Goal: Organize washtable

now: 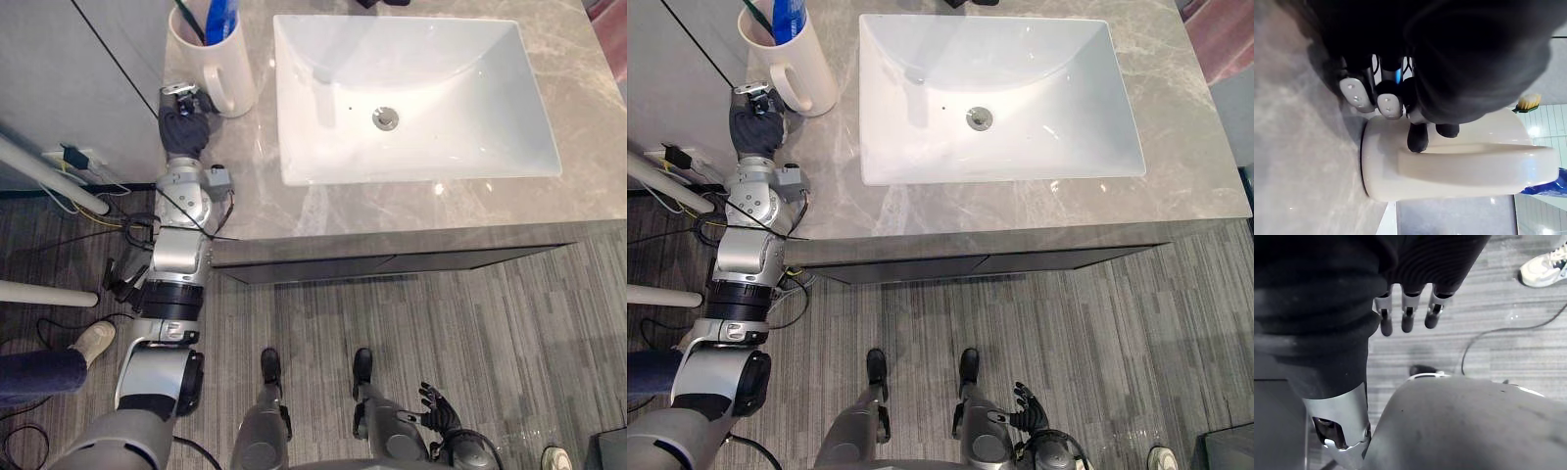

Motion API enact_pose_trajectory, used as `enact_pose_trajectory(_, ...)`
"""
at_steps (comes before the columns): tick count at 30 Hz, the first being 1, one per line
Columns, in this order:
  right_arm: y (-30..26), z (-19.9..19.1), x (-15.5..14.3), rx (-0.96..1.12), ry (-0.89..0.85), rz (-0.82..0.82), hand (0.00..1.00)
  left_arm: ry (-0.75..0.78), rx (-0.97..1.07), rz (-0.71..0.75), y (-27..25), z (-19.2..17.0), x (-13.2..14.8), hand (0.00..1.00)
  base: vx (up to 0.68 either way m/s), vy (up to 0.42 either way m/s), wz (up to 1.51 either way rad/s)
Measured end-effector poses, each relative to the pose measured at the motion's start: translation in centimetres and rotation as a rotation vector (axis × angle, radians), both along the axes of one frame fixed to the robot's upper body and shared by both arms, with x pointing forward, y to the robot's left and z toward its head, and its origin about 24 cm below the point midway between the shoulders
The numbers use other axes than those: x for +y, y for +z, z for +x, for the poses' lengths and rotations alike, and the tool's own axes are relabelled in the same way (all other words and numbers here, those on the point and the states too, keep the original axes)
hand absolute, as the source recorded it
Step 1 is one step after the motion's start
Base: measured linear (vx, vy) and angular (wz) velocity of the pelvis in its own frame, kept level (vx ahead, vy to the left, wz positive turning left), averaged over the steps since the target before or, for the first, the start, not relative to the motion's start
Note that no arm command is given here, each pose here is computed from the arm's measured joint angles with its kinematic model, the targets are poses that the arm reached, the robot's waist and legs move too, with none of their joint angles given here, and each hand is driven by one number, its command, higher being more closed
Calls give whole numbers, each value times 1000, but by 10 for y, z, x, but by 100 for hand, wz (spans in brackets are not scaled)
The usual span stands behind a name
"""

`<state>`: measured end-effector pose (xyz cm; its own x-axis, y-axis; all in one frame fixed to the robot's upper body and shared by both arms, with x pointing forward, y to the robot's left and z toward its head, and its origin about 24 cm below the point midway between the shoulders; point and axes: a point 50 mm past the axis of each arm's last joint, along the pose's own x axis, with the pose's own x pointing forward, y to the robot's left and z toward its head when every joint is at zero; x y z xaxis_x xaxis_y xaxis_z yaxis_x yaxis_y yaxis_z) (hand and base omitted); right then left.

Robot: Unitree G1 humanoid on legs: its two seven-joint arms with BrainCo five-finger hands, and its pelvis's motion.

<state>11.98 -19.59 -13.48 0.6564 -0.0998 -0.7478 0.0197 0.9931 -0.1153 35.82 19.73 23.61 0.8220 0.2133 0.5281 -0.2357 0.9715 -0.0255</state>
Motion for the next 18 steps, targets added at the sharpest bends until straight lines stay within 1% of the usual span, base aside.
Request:
enact_pose_trajectory(8,-1,3,0,0,-5,1,0,-7,-21,-13,7,0,-1,100,2,-2,-1)
enact_pose_trajectory(11,-1,4,2,-2,-6,7,0,-10,-23,-11,0,-7,-1,100,0,0,0)
enact_pose_trajectory(15,-1,4,0,-2,-9,1,0,-90,-31,7,-20,-26,-11,100,-3,-2,1)
enact_pose_trajectory(17,-1,4,-3,-1,-17,-1,0,-178,-12,-41,-37,-39,-18,100,-14,-6,4)
enact_pose_trajectory(18,-1,3,-3,1,-19,-2,0,-196,-2,-51,-43,-42,-20,100,-8,-5,6)
